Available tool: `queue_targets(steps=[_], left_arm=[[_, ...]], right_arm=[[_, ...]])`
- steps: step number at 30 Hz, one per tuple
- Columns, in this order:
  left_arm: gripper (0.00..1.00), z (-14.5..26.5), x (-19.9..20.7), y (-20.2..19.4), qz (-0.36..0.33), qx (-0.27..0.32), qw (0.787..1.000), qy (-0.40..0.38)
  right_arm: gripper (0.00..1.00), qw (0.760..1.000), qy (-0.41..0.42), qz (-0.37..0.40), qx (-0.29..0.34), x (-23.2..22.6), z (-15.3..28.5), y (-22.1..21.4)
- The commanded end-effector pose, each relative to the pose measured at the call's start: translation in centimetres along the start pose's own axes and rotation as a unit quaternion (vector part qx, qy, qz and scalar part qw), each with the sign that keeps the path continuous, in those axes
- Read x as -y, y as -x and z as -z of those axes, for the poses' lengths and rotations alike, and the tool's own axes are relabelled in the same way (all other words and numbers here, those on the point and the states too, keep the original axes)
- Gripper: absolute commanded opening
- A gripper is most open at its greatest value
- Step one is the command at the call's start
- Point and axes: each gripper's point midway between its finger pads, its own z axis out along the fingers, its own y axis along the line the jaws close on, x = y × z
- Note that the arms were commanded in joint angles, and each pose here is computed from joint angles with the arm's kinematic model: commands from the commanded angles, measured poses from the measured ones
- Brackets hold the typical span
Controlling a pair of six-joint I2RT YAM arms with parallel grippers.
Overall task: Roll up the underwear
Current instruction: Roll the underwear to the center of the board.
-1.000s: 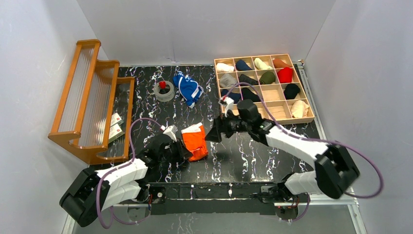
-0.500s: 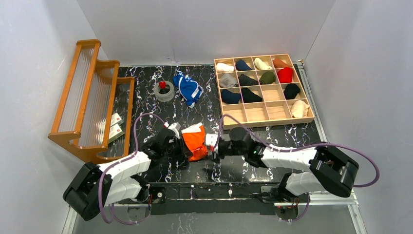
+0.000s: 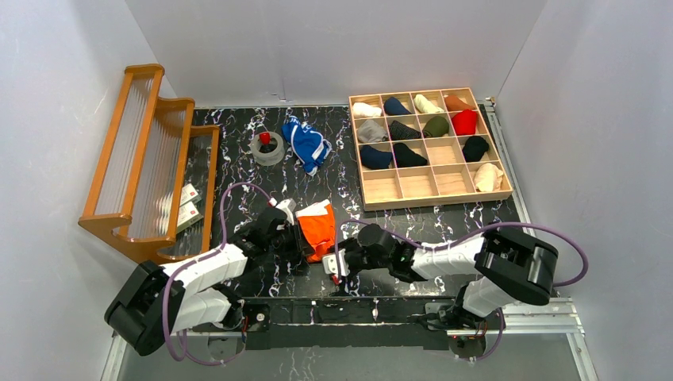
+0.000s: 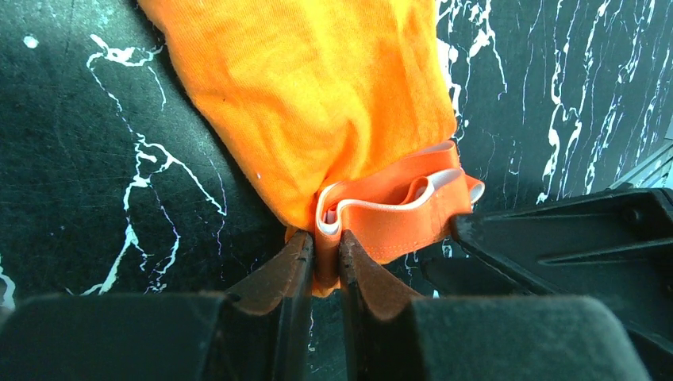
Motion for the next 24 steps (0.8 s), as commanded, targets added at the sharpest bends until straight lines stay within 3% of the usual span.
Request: queue_targets(steps=[1, 8, 14, 24], left_arm=[[0.13, 0.1, -2.2, -2.0, -0.009, -0.043, 0.998, 0.044], [0.13, 0.0, -2.2, -2.1, -0.015, -0.05, 0.998, 0.042], [0.13, 0.0, -2.1, -2.0, -0.013, -0.049, 0.998, 0.042], [0.12, 0.4, -2.3, -2.2, -0.018, -0.054, 0.997, 0.048]], right_arm=[[0.57, 0.999, -0.014, 0.035, -0.003, 1.9, -0.8, 0.7], [0.57, 0.998, -0.035, 0.05, -0.002, 2.4, -0.9, 0.4], [0.54, 0.998, -0.034, 0.052, 0.017, 3.5, -0.6, 2.7], [0.5, 0.999, -0.017, 0.03, -0.041, 1.1, -1.5, -1.7]])
